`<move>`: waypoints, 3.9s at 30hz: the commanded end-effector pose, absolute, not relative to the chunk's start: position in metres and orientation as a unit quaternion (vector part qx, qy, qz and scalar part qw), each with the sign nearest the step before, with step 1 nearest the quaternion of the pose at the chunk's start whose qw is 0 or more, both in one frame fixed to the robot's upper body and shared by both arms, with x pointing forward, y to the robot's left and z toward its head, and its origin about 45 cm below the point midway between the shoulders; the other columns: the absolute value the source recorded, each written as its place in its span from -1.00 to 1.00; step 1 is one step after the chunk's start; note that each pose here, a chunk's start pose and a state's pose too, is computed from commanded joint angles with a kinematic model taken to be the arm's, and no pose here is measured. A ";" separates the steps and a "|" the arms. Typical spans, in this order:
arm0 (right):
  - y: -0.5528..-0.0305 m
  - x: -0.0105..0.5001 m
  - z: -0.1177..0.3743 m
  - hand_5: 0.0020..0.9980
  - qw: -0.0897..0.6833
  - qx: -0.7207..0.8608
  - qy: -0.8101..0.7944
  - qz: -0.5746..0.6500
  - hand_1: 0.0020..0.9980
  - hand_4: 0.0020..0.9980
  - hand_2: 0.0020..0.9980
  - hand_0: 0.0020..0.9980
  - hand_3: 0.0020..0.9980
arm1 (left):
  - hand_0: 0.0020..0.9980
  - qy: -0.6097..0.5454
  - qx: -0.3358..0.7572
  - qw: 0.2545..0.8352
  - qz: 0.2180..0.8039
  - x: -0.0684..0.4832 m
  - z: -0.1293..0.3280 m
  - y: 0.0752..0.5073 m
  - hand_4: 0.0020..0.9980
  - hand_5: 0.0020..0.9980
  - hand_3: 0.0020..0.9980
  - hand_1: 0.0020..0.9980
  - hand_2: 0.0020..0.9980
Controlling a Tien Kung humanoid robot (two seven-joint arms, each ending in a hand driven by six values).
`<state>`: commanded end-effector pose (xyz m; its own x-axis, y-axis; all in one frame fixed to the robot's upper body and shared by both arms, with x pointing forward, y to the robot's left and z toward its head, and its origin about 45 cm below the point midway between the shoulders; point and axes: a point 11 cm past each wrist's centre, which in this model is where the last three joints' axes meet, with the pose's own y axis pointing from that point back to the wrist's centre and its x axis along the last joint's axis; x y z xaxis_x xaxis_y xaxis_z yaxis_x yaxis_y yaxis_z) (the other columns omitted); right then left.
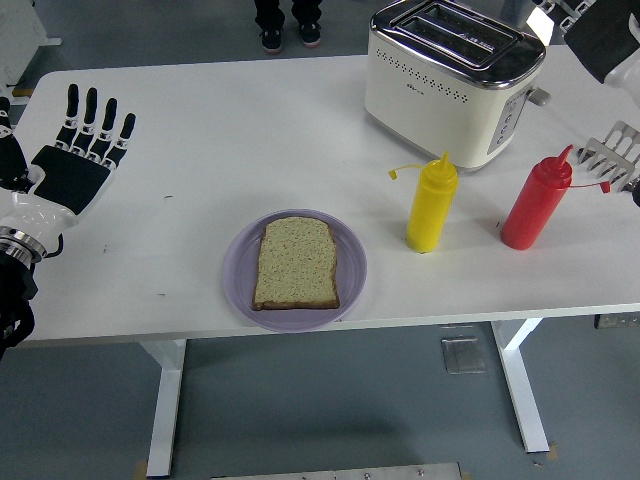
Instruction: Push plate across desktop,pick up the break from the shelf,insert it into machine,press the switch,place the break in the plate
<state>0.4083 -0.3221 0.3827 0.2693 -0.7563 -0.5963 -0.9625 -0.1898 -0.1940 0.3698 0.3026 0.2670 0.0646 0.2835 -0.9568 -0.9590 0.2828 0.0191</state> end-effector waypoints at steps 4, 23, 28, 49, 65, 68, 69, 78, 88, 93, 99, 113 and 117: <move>-0.344 0.400 0.368 -0.21 0.297 -0.720 0.588 0.218 0.48 0.41 0.43 0.61 0.41 | 0.60 0.495 -0.353 0.634 0.478 0.369 0.263 0.298 0.64 1.00 0.38 0.49 0.40; -0.349 0.382 0.325 -0.14 0.305 -0.698 0.582 0.283 0.54 0.45 0.53 0.65 0.52 | 0.60 0.514 -0.356 0.622 0.472 0.367 0.253 0.296 0.63 1.00 0.41 0.49 0.41; -0.348 0.382 0.324 -0.12 0.305 -0.698 0.582 0.284 0.54 0.46 0.53 0.66 0.53 | 0.60 0.514 -0.356 0.620 0.474 0.368 0.252 0.298 0.63 1.00 0.43 0.51 0.42; -0.346 0.387 0.330 -0.03 0.307 -0.699 0.583 0.278 0.55 0.49 0.54 0.67 0.53 | 0.60 0.511 -0.350 0.622 0.478 0.373 0.255 0.297 0.62 1.00 0.45 0.51 0.43; -0.343 0.388 0.330 -0.03 0.303 -0.704 0.581 0.276 0.55 0.49 0.54 0.67 0.54 | 0.60 0.508 -0.349 0.619 0.486 0.378 0.256 0.298 0.62 1.00 0.45 0.51 0.43; -0.343 0.388 0.330 -0.03 0.302 -0.703 0.581 0.276 0.55 0.50 0.55 0.67 0.54 | 0.61 0.508 -0.349 0.619 0.486 0.379 0.256 0.297 0.62 1.00 0.45 0.51 0.43; -0.343 0.388 0.329 -0.03 0.302 -0.703 0.581 0.276 0.55 0.50 0.55 0.67 0.54 | 0.61 0.508 -0.349 0.619 0.486 0.379 0.256 0.297 0.62 1.00 0.45 0.51 0.43; -0.343 0.388 0.329 -0.05 0.302 -0.702 0.582 0.278 0.56 0.48 0.55 0.67 0.54 | 0.61 0.509 -0.351 0.618 0.485 0.379 0.257 0.298 0.62 1.00 0.46 0.51 0.44; -0.343 0.387 0.326 -0.06 0.299 -0.701 0.583 0.281 0.56 0.47 0.55 0.67 0.54 | 0.61 0.510 -0.352 0.618 0.484 0.379 0.256 0.297 0.62 1.00 0.46 0.51 0.44; -0.343 0.387 0.323 -0.08 0.296 -0.701 0.584 0.283 0.56 0.45 0.55 0.67 0.54 | 0.61 0.511 -0.352 0.618 0.483 0.379 0.257 0.297 0.62 1.00 0.46 0.51 0.44; -0.343 0.387 0.321 -0.08 0.294 -0.700 0.585 0.285 0.55 0.45 0.55 0.67 0.54 | 0.61 0.511 -0.353 0.618 0.482 0.379 0.257 0.296 0.62 1.00 0.46 0.51 0.45; -0.342 0.387 0.319 -0.10 0.290 -0.701 0.586 0.285 0.55 0.44 0.54 0.67 0.54 | 0.62 0.510 -0.351 0.620 0.483 0.379 0.257 0.296 0.62 1.00 0.47 0.52 0.45; -0.342 0.387 0.318 -0.11 0.289 -0.700 0.587 0.286 0.55 0.43 0.54 0.67 0.54 | 0.62 0.509 -0.349 0.621 0.483 0.379 0.257 0.295 0.62 1.00 0.47 0.52 0.45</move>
<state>0.3868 -0.3421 0.3178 0.1477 -0.6573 -0.7390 -0.9871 -0.1441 -0.0692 0.3793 0.2953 0.2569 0.0152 0.2449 -0.9694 -0.9558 0.2882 0.0579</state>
